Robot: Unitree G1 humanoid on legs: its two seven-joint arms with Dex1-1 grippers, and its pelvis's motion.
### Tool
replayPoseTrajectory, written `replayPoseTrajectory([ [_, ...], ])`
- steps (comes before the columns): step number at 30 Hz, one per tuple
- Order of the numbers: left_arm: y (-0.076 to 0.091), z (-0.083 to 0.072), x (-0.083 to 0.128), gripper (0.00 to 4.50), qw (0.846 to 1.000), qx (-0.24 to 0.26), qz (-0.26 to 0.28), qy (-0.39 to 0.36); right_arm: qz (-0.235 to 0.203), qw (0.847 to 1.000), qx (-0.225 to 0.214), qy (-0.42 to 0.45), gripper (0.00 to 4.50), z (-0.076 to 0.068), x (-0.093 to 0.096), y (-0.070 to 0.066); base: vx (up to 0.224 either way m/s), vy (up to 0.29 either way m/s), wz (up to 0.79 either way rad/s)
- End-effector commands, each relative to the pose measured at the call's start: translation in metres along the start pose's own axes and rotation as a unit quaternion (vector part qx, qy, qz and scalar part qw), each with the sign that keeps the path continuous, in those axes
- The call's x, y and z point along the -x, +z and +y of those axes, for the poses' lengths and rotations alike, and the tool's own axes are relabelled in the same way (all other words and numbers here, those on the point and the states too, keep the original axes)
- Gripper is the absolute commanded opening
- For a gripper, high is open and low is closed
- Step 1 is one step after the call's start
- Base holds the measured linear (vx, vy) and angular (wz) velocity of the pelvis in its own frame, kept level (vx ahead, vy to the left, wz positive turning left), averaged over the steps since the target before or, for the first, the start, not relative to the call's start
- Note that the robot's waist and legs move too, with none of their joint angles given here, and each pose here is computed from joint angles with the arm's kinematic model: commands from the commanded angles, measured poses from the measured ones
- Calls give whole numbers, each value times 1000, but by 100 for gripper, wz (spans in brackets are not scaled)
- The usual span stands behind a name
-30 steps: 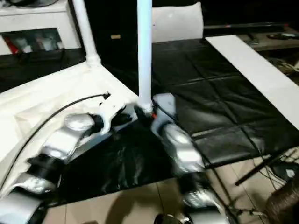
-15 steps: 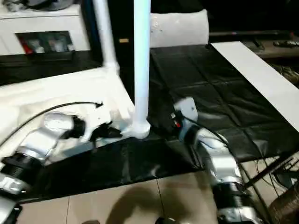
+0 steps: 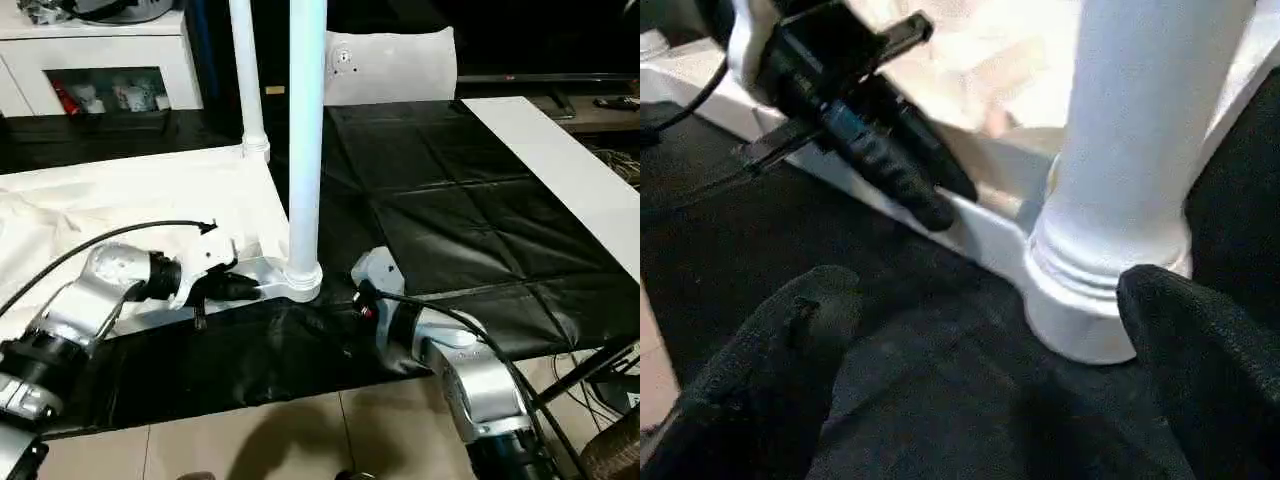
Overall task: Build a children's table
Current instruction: Rotate leg to tighten
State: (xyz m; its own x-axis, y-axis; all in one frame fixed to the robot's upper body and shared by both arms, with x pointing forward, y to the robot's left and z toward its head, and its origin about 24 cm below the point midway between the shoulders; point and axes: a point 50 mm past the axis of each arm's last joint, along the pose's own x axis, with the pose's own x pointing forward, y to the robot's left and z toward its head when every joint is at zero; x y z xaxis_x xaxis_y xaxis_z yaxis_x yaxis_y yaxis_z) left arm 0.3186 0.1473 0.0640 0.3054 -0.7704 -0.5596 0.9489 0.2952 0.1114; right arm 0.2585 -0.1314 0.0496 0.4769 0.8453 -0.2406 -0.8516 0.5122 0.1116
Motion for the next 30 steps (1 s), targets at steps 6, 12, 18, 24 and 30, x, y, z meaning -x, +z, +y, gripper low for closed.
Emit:
replayPoseTrajectory([
  [6,3,7,-2,101,1000,15,0,23,-6,1000,11,-3,450,2,-1,5,0,0,0],
  [12,1,6,-6,101,1000,23,4,13,-3,1000,13,-2,450,3,-2,4,0,0,0],
  [18,-4,5,-4,31,1000,24,13,4,-4,1000,15,-3,450,3,-2,5,0,0,0],
  [24,-7,7,-1,7,999,14,29,0,-5,1000,21,-15,450,-2,-1,7,0,0,0],
  [30,-6,0,3,7,997,-42,32,-50,-6,999,34,-26,450,-11,0,12,0,0,0],
])
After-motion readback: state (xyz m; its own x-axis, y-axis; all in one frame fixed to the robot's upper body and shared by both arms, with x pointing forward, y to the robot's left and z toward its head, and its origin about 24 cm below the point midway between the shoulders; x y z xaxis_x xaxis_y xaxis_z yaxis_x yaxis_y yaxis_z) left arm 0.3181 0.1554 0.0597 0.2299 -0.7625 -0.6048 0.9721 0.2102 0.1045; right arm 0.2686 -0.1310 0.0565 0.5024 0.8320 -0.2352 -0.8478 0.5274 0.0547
